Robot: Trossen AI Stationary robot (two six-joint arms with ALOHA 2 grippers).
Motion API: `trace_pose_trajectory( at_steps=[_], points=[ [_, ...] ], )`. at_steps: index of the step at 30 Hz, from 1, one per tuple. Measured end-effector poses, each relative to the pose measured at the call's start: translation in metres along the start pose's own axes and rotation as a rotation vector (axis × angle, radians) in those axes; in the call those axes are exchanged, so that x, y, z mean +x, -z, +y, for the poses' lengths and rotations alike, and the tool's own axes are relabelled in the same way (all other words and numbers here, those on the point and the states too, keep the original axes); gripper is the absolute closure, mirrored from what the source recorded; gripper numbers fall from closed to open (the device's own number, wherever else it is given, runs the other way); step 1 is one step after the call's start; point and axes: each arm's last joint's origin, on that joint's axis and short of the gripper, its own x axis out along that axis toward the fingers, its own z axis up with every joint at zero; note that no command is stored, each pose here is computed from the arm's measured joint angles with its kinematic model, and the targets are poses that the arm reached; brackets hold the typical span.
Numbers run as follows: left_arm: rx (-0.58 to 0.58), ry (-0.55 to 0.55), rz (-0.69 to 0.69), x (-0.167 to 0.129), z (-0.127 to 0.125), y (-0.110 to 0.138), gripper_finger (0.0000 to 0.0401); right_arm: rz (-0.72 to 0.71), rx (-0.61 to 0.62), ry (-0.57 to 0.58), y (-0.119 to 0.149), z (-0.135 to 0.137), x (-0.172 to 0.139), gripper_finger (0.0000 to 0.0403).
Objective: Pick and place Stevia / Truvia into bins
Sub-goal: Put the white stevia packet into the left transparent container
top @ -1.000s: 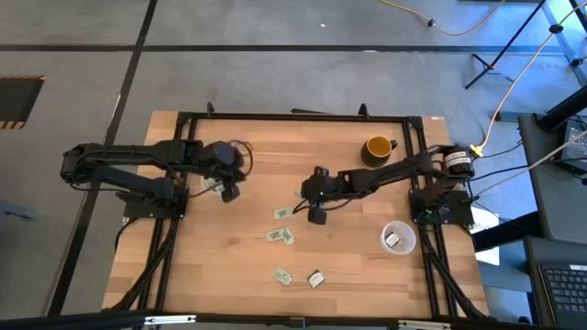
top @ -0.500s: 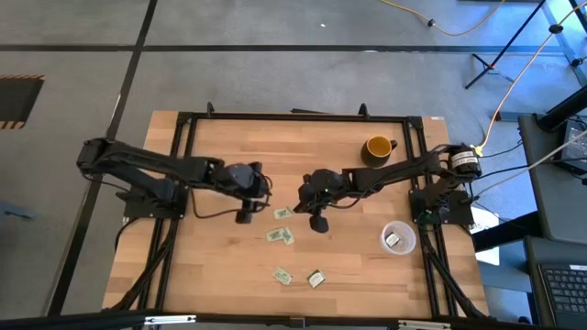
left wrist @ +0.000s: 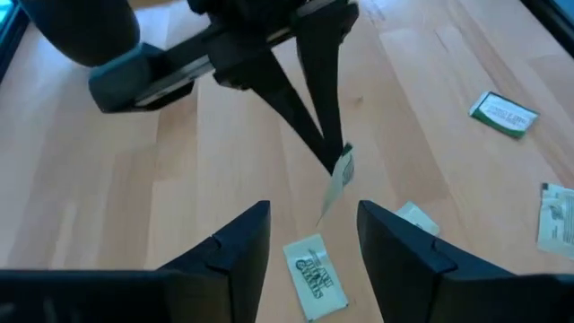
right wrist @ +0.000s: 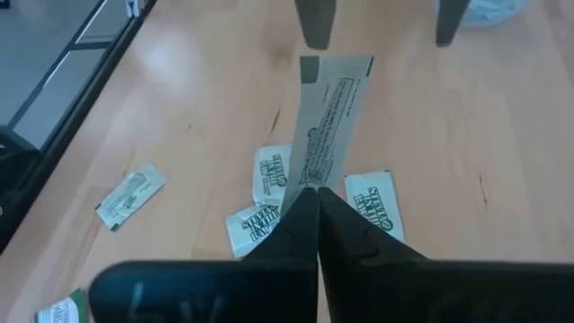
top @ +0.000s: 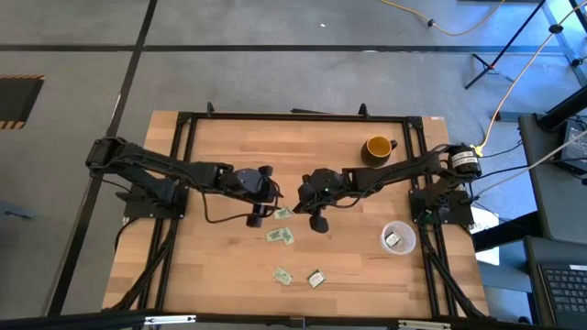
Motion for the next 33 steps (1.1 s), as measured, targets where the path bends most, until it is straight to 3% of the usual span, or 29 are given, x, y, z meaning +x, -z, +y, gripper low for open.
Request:
trace_pose_trajectory(
  at_steps=[13,28,33],
  points=[
    [-0.036,0.054,-0.048,0.0088,-0.0039,-0.0034,0.0246,-0.066,-0.018,-0.005,-0.0065,0.0005,-0.0002,0.0403],
    [0.009,0.078,-0.046,0.0073,-0.0061,-0.0033,0.0388,-0.065,-0.018,-0.004,-0.0065,0.0006,-0.0002,0.0403],
    [0.018,0.082,-0.028,0.0073,-0.0063,-0.0015,0.0394,-0.066,-0.028,-0.003,-0.0066,0.0005,-0.0002,0.0392]
  ],
)
